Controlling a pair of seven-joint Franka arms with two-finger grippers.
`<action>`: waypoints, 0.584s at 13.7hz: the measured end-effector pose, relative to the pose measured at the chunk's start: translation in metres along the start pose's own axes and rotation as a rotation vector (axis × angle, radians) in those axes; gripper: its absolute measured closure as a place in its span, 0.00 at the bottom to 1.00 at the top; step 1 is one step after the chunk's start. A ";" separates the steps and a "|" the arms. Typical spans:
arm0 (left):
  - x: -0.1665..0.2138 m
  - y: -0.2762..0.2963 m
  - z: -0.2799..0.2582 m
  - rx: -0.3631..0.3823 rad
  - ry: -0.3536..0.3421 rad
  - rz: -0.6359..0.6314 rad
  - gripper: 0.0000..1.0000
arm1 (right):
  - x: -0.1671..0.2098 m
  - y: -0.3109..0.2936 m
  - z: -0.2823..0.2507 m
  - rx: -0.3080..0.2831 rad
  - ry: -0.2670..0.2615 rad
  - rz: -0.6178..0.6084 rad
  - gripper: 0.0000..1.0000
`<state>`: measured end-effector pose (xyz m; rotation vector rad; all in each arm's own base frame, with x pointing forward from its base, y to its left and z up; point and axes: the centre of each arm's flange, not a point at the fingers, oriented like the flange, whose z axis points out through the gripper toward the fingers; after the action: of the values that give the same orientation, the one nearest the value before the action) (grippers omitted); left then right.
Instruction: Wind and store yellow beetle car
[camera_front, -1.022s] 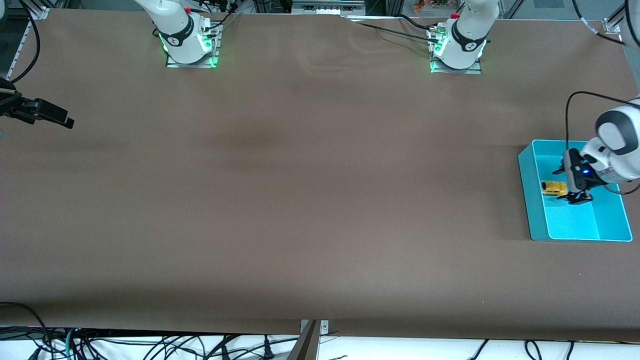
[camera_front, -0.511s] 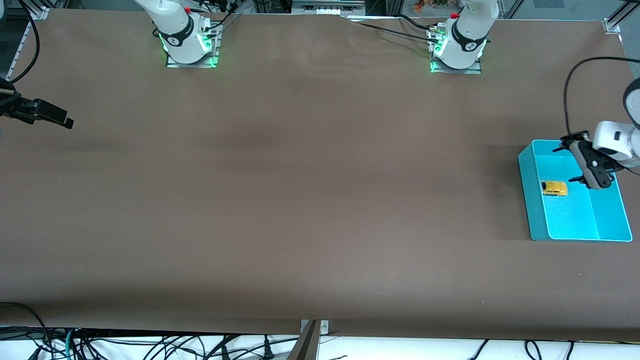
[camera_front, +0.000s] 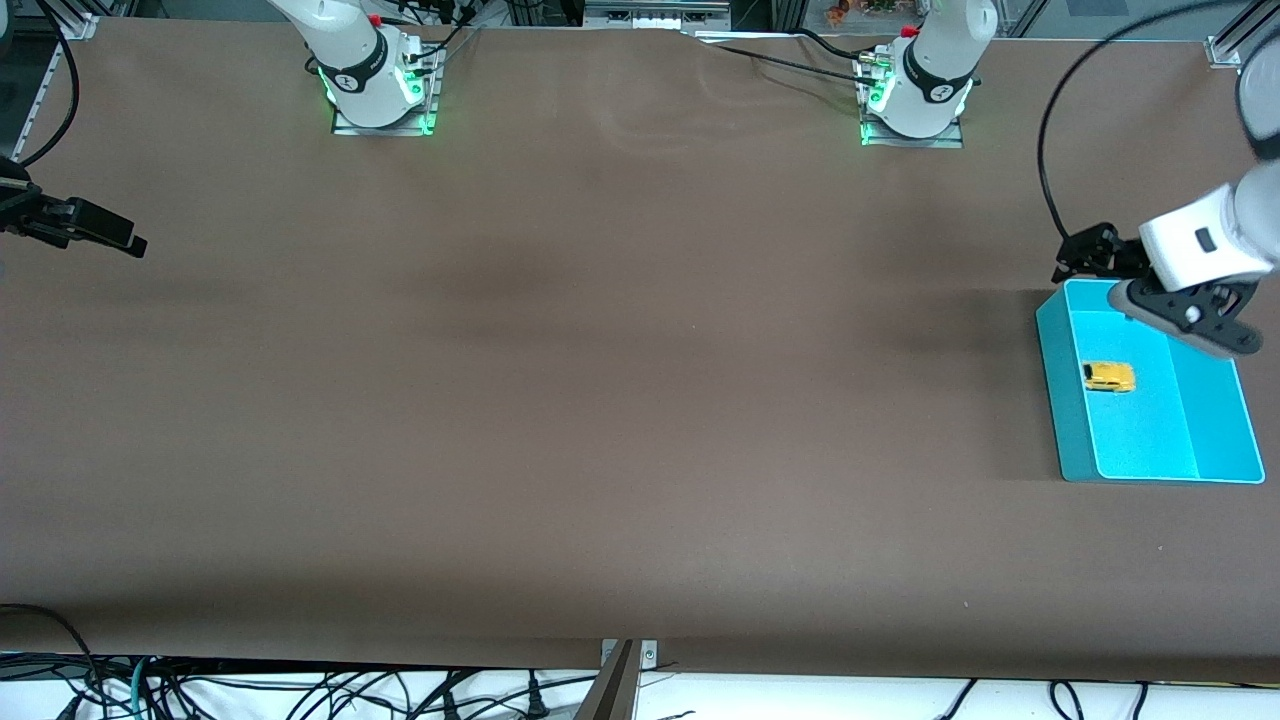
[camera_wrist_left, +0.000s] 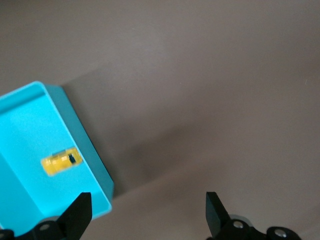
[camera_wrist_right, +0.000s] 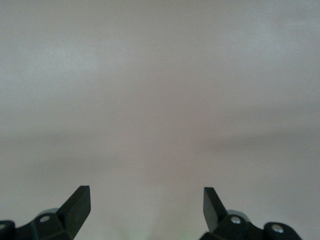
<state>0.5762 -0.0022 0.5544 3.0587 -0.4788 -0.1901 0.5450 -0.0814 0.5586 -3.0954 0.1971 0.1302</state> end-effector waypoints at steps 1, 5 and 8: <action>-0.004 0.007 -0.019 0.005 0.012 -0.079 0.00 | 0.000 0.000 0.000 0.000 0.000 0.000 0.00; -0.021 0.004 -0.061 0.024 0.087 -0.162 0.00 | 0.000 0.000 0.000 0.000 0.000 0.000 0.00; -0.014 -0.002 -0.070 0.046 0.173 -0.177 0.00 | 0.000 0.000 0.000 0.000 0.000 0.000 0.00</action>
<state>0.5727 0.0051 0.6255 3.1239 -0.2066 0.0818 0.5450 -0.0816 0.5586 -3.0954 0.1974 0.1302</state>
